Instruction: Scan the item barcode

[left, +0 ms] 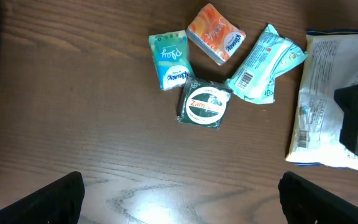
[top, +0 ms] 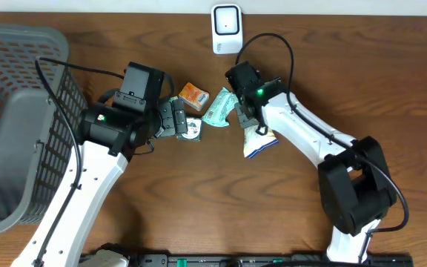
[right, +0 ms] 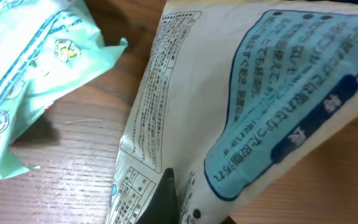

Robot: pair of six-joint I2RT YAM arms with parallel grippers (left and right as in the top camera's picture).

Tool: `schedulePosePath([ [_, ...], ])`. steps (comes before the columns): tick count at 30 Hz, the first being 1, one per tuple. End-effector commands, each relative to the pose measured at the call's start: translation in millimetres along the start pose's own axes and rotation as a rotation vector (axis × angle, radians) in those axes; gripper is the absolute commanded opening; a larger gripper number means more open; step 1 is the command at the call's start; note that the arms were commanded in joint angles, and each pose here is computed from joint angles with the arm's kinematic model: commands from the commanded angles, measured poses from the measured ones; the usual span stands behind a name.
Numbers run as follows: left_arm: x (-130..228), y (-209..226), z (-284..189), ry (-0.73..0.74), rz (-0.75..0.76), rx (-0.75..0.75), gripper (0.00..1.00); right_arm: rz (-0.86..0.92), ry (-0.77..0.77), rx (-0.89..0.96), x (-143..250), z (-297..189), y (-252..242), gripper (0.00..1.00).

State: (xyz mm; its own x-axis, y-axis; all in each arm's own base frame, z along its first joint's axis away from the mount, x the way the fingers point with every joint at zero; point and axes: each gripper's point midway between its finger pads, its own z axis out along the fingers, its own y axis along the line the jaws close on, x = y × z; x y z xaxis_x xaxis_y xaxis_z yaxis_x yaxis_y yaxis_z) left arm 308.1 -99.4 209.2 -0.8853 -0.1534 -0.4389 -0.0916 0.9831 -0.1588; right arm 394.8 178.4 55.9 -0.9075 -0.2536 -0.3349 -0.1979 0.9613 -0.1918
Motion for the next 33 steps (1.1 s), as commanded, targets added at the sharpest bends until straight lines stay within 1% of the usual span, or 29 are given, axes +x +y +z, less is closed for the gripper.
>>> schedulePosePath([
  [1,-5.1,0.5,-4.8,-0.02,0.004,-0.004,0.98,0.007,0.014,-0.024,3.2,-2.2,3.5,0.01],
  [5,-5.1,0.5,-4.8,-0.02,0.004,-0.004,0.98,0.022,0.037,0.013,9.8,2.8,-9.4,0.01],
  [8,-5.1,0.5,-4.8,-0.02,0.004,-0.004,0.98,0.11,0.041,0.18,15.3,4.0,-45.8,0.01],
  [10,-5.1,0.5,-4.8,-0.02,0.004,-0.004,0.98,0.133,0.037,0.294,17.8,0.1,-69.1,0.01],
  [15,-5.1,0.5,-4.8,-0.02,0.004,-0.004,0.98,0.07,0.018,0.579,20.1,-21.2,-116.4,0.01],
  [18,-5.1,0.5,-4.8,-0.02,0.004,-0.004,0.98,0.045,0.006,0.668,19.0,-30.4,-129.2,0.01],
  [22,-5.1,0.5,-4.8,-0.02,0.004,-0.004,0.98,0.039,0.021,0.651,23.6,-25.8,-127.0,0.01],
  [26,-5.1,0.5,-4.8,-0.02,0.004,-0.004,0.98,-0.007,0.089,0.557,39.5,1.5,-112.1,0.01],
  [31,-5.1,0.5,-4.8,-0.02,0.004,-0.004,0.98,-0.016,0.136,0.454,51.0,17.4,-89.1,0.01],
  [32,-5.1,0.5,-4.8,-0.02,0.004,-0.004,0.98,-0.017,0.13,0.436,49.8,17.9,-83.8,0.03],
  [33,-5.1,0.5,-4.8,-0.02,0.004,-0.004,0.98,-0.02,0.118,0.427,47.0,16.7,-78.7,0.06],
])
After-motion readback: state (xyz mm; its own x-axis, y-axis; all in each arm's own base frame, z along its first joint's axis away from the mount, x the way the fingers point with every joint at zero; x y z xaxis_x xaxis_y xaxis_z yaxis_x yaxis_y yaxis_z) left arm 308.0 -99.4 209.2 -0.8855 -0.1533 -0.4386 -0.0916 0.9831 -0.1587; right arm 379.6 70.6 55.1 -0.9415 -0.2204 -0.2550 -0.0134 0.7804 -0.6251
